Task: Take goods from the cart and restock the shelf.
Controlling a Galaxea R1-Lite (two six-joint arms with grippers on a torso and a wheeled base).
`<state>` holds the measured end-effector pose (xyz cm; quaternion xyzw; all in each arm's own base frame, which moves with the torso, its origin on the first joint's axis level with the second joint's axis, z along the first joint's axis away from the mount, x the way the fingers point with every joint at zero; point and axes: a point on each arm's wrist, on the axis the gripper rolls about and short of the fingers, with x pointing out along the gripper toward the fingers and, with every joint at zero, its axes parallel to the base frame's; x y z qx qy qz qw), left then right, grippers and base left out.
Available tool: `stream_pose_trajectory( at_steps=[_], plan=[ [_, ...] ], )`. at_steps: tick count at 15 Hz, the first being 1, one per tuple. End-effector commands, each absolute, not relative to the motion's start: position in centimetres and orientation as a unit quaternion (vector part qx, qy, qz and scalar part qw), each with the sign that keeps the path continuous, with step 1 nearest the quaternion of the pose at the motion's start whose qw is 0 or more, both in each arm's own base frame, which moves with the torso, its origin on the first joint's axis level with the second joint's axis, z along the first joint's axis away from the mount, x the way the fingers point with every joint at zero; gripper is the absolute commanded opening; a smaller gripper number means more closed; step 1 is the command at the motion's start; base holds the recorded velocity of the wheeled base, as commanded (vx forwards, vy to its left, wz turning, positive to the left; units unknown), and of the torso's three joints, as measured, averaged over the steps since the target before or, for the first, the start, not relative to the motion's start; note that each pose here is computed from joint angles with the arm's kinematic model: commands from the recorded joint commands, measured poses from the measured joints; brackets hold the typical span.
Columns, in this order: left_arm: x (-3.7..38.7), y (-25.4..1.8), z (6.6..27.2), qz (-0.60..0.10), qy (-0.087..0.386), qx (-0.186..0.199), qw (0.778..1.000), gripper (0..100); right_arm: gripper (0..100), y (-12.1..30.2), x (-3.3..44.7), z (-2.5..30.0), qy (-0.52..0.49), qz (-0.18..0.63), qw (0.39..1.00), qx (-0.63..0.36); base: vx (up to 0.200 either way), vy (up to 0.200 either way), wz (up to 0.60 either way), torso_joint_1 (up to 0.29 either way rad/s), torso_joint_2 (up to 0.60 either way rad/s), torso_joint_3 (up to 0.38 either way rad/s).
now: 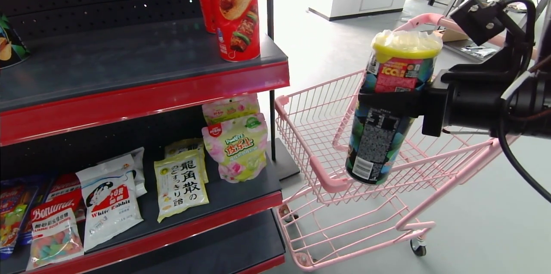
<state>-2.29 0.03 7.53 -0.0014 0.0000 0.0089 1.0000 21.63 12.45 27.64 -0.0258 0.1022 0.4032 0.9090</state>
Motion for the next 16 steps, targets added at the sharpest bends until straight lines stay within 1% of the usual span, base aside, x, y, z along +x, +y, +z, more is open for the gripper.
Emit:
stream_pose_trajectory(
  at_steps=[1,5,9,16],
  plan=[
    [-2.3,0.0,7.5,0.009,0.001,-0.002,1.0,100,0,13.0,21.7,27.7,0.102,0.412,0.905,-0.027,0.0,0.0,0.0,0.0,0.0,0.0],
    [-2.3,0.0,7.5,0.009,0.001,-0.002,1.0,100,0,13.8,20.8,28.0,0.096,0.433,0.896,-0.027,0.0,0.0,0.0,0.0,0.0,0.0],
    [-2.3,0.0,7.5,0.009,0.001,-0.002,1.0,100,0,13.6,20.4,28.2,0.093,0.43,0.898,-0.028,0.0,0.0,0.0,0.008,-0.03,-0.032],
    [-2.3,0.0,7.5,0.009,0.001,-0.002,1.0,100,0,13.0,19.4,27.8,0.096,0.426,0.899,-0.029,0.0,0.0,0.0,0.1,-0.44,-0.329]
  ],
)
